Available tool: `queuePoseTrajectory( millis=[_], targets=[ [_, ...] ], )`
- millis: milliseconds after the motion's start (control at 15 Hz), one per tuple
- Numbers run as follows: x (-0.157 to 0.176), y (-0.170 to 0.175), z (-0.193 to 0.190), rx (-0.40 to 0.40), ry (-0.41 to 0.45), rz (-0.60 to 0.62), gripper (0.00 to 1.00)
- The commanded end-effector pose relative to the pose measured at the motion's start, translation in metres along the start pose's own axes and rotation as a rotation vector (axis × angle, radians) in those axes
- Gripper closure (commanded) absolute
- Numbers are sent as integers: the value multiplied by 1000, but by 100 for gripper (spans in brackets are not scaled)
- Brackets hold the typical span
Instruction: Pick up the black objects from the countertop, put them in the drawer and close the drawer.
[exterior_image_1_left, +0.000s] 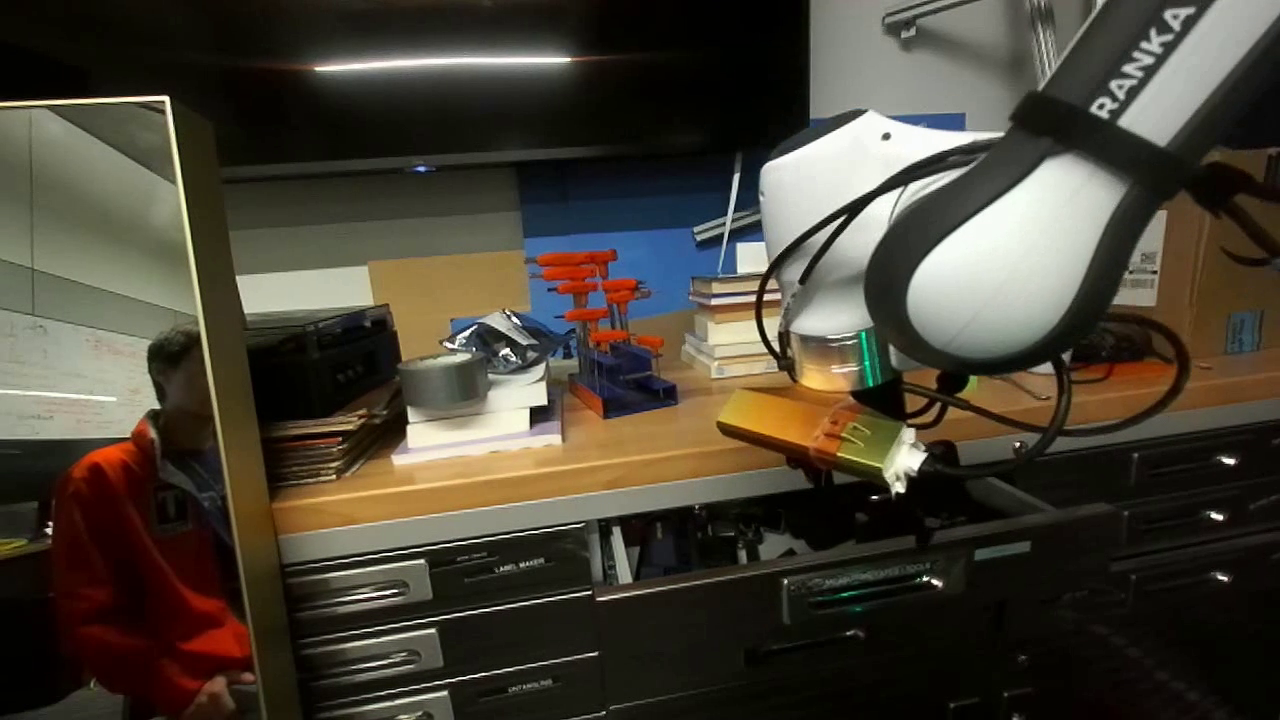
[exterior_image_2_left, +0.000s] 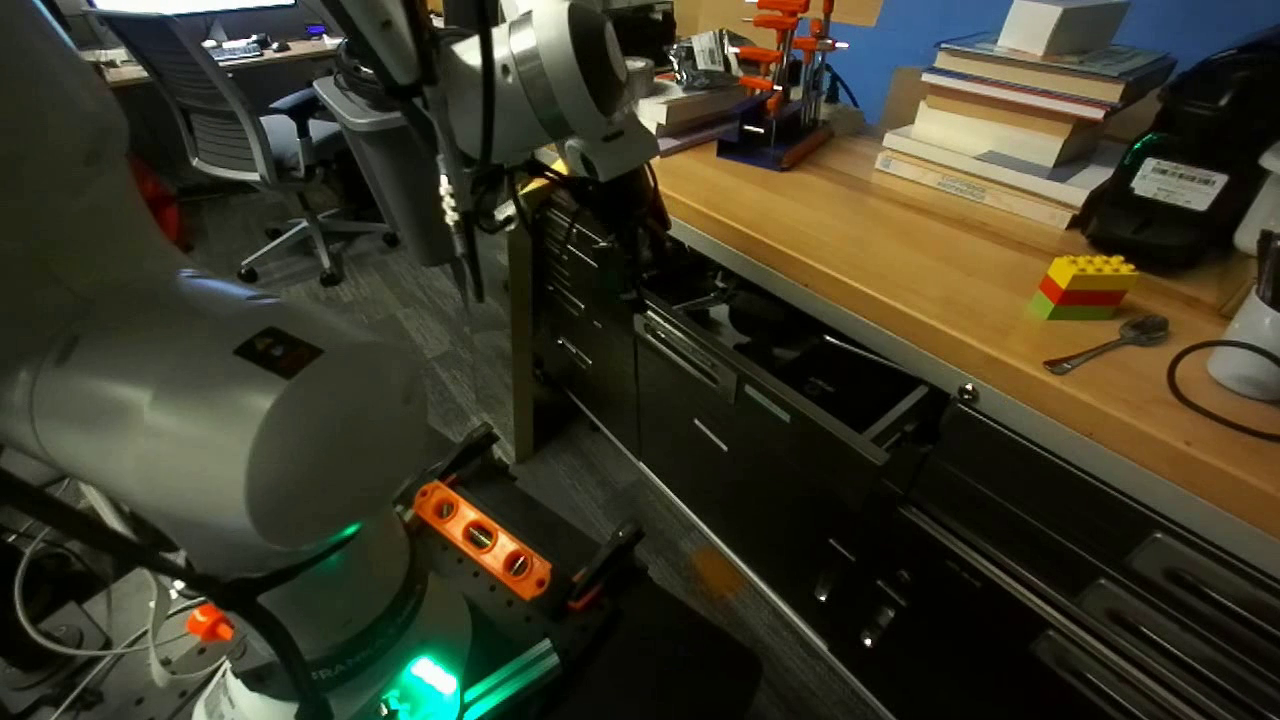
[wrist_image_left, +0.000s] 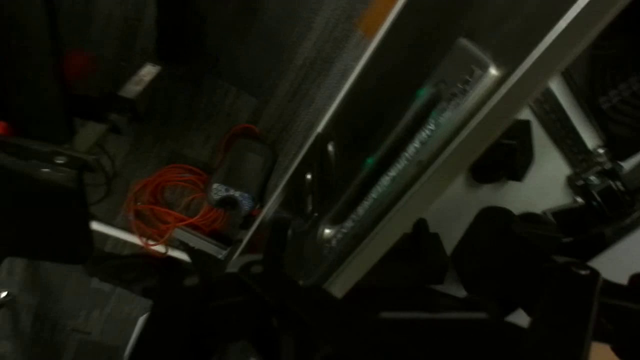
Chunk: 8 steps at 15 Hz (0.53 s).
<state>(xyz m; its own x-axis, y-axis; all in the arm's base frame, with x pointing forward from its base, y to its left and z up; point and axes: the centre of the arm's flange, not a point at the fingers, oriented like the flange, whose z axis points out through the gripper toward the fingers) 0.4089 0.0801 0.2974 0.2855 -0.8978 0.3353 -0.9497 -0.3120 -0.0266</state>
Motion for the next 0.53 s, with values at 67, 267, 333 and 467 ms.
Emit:
queuePoseTrajectory(
  millis=[67,267,333,467],
  targets=[
    [-20,22,-27,-226,-47,-79,0],
    [-25,29,-18,-327,-115,-147,0],
    [-26,31,-11,-350,-141,-170,0],
    [-20,31,0,-369,-190,-211,0]
  ],
)
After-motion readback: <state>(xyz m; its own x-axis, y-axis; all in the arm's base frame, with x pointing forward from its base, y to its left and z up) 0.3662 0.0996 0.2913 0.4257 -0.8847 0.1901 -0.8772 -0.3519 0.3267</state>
